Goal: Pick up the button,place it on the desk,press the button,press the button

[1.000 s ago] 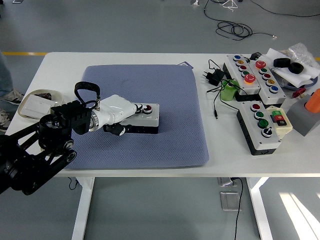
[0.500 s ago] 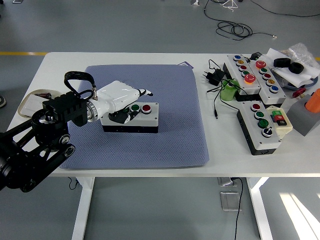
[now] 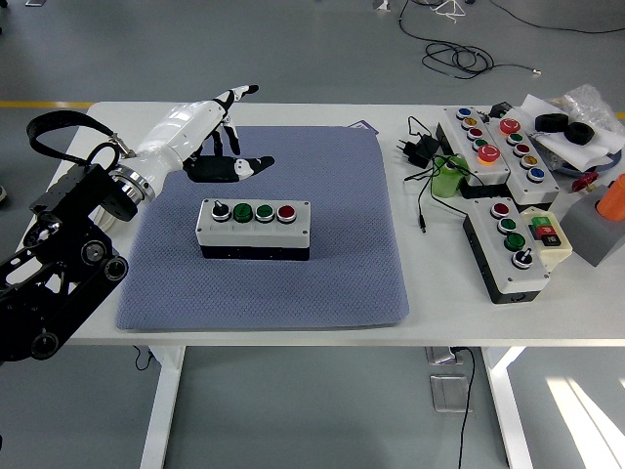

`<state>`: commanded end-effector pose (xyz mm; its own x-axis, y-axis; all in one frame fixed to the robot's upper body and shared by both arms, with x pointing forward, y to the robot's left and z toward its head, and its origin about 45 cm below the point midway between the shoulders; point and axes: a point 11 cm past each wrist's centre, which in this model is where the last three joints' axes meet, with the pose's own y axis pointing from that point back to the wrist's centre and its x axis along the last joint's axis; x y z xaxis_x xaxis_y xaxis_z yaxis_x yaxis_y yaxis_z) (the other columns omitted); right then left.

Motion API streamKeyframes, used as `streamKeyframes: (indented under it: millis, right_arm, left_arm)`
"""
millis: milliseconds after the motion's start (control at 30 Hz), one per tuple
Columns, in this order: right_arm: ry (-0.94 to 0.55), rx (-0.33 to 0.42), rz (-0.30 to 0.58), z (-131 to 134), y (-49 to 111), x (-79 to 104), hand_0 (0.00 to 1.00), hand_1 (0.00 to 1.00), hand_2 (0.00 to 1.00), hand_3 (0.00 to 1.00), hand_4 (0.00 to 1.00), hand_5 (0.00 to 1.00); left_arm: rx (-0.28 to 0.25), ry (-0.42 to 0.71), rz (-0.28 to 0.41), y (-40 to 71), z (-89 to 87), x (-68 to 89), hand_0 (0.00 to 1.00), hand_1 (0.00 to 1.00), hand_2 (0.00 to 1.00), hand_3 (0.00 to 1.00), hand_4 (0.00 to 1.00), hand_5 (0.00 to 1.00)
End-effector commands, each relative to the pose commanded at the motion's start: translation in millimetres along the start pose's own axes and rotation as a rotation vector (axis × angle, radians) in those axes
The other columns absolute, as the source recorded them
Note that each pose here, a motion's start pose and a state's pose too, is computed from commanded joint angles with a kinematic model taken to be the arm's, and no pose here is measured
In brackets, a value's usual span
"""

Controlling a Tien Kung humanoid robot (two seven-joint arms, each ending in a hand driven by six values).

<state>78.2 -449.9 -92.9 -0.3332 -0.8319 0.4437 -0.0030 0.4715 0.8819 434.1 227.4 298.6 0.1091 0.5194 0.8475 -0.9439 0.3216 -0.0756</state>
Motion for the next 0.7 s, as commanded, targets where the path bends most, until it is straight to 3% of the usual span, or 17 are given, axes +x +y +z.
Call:
streamKeyframes:
  millis: [67, 100, 267, 300, 467, 500, 700]
  right_arm:
    - [0.000, 0.000, 0.001, 0.1, 0.0, 0.2, 0.787, 0.797, 0.817, 0.751, 0.412, 0.479]
    - [0.000, 0.000, 0.001, 0.1, -0.1, 0.4, 0.787, 0.797, 0.817, 0.751, 0.412, 0.479]
    - [-0.003, -0.001, 0.001, 0.1, 0.0, 0.3, 0.787, 0.797, 0.817, 0.751, 0.412, 0.479]
    - [-0.003, 0.000, 0.001, -0.1, -0.1, 0.5, 0.787, 0.797, 0.817, 0.751, 0.412, 0.479]
    - [-0.001, 0.002, 0.002, -0.6, -0.2, 1.3, 0.787, 0.797, 0.817, 0.751, 0.412, 0.479]
    - [0.000, 0.002, 0.002, -0.6, -0.2, 1.4, 0.787, 0.797, 0.817, 0.751, 0.412, 0.479]
    - [-0.001, 0.002, 0.001, -0.4, -0.2, 1.3, 0.787, 0.797, 0.817, 0.751, 0.412, 0.479]
  left_arm:
    - [0.029, 0.093, 0.027, 2.2, -9.1, -0.3, 0.461, 0.614, 0.781, 0.998, 0.926, 0.898]
    - [0.040, 0.142, 0.042, 3.2, -12.9, 0.0, 0.707, 0.817, 0.953, 0.998, 0.901, 0.928]
    - [0.085, 0.352, 0.085, 7.5, -26.8, -0.9, 0.707, 0.817, 0.953, 0.998, 0.901, 0.928]
    - [0.098, 0.394, 0.088, 8.9, -30.8, -1.9, 0.834, 0.895, 0.998, 0.998, 0.882, 0.962]
    - [0.136, 0.574, 0.104, 13.0, -44.4, -5.1, 0.834, 0.895, 0.998, 0.998, 0.882, 0.962]
    - [0.145, 0.586, 0.115, 14.3, -49.1, -5.2, 0.884, 0.934, 0.998, 0.998, 0.835, 0.998]
    - [0.209, 0.631, 0.148, 22.9, -71.6, -8.4, 0.895, 0.945, 0.998, 0.998, 0.813, 0.998]
